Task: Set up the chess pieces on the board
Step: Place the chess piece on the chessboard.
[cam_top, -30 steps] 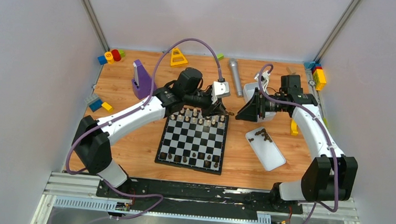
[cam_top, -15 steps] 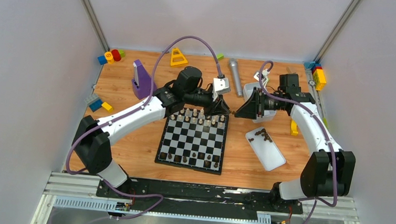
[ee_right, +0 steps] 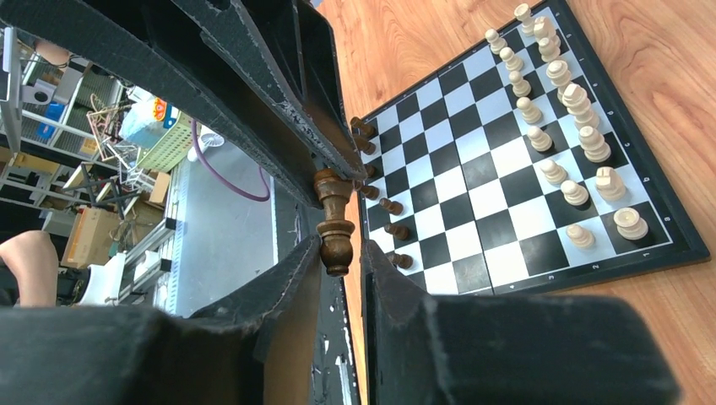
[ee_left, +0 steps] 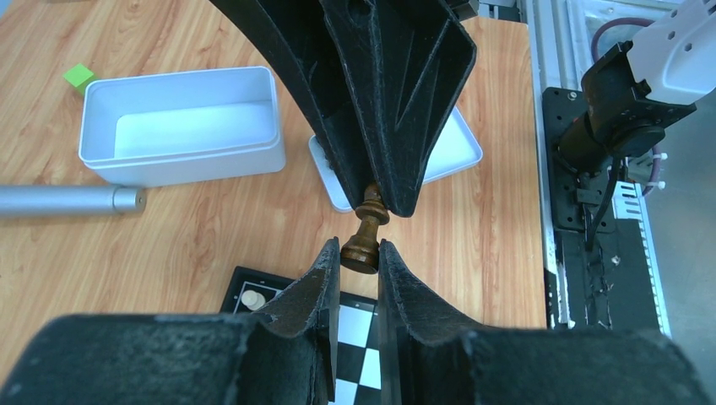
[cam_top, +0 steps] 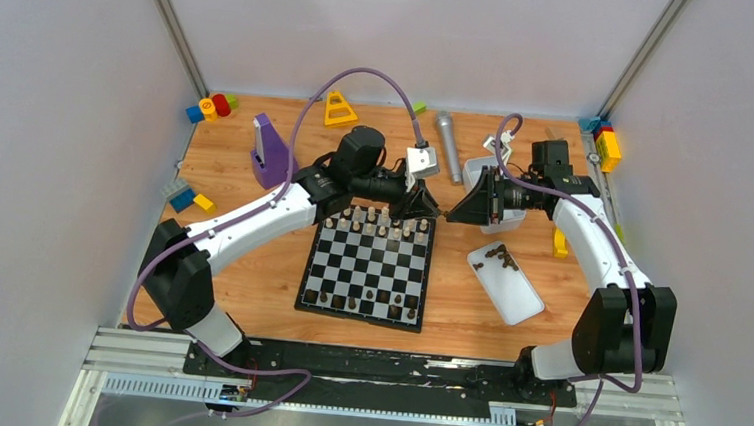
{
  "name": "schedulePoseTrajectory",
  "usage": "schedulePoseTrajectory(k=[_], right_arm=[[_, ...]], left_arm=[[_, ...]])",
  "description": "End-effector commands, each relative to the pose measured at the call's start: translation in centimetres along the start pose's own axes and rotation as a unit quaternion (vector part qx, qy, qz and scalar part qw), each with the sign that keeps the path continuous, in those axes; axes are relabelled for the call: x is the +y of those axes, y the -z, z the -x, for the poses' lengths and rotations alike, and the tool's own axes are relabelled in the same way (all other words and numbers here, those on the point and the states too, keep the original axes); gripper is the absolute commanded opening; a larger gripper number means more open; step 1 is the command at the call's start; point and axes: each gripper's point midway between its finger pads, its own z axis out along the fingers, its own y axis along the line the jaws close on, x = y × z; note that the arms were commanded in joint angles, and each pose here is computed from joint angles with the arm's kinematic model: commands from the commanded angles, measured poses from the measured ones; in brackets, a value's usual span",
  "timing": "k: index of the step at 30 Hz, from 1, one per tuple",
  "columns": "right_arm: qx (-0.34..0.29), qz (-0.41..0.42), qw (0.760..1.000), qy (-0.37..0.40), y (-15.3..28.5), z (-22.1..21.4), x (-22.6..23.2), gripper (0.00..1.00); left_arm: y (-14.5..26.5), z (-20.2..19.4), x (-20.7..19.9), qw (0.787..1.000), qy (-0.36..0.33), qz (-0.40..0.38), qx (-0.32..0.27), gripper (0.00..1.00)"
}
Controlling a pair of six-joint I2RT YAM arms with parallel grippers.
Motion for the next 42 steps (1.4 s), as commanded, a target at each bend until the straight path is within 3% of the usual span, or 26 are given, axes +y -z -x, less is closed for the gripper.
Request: schedulePoseTrajectory(k=[1,6,8,9,13,20,25,31,37,42], right_arm=[[-0.011,0.024,0.999,0.031,0.0,1.2,1.0,0.23],[-0.011,0.023,0.999,0.035,0.0,1.2,1.0,0.13],[-0.011,0.021,0.999,0.041,0.1,1.2,1.0,0.08],[-0.009,0.018,0.999,0.044,0.1,1.1,1.0,0.05],[-0.005,0.004,0.998,0.058,0.2,0.8,0.9,0.00],[0.026,-0.048,0.995,0.079,0.6,-0.6,0.0,0.00],[0.103,-0.098,0.983,0.116,-0.1,-3.7,-0.2,0.00],[0.205,-0.127,0.954,0.178,-1.8,-6.8,0.5,0.00],[0.331,-0.136,0.900,0.248,-4.8,-9.2,1.2,0.00],[0.400,-0.116,0.860,0.294,-8.3,-10.5,1.7,0.00]], left_arm=[[-0.3,0.6,-0.3,1.000,-0.009,-0.011,-0.014,0.00],[-0.4,0.1,-0.4,1.000,-0.009,-0.014,-0.009,0.00],[-0.3,-0.1,-0.4,1.000,-0.012,-0.012,-0.006,0.13],[-0.1,-0.2,-0.3,1.000,-0.015,-0.008,-0.003,0.28],[0.6,-0.3,-0.1,0.999,-0.033,0.010,-0.002,0.58],[2.7,0.0,0.8,0.997,-0.060,0.046,0.015,0.98],[7.4,-0.4,4.1,0.991,-0.065,0.114,0.035,1.00],[15.2,-2.4,8.2,0.975,-0.002,0.217,0.054,1.00],[22.5,-3.4,10.8,0.947,0.089,0.306,0.050,1.00],[26.4,-4.6,11.7,0.926,0.131,0.352,0.042,1.00]])
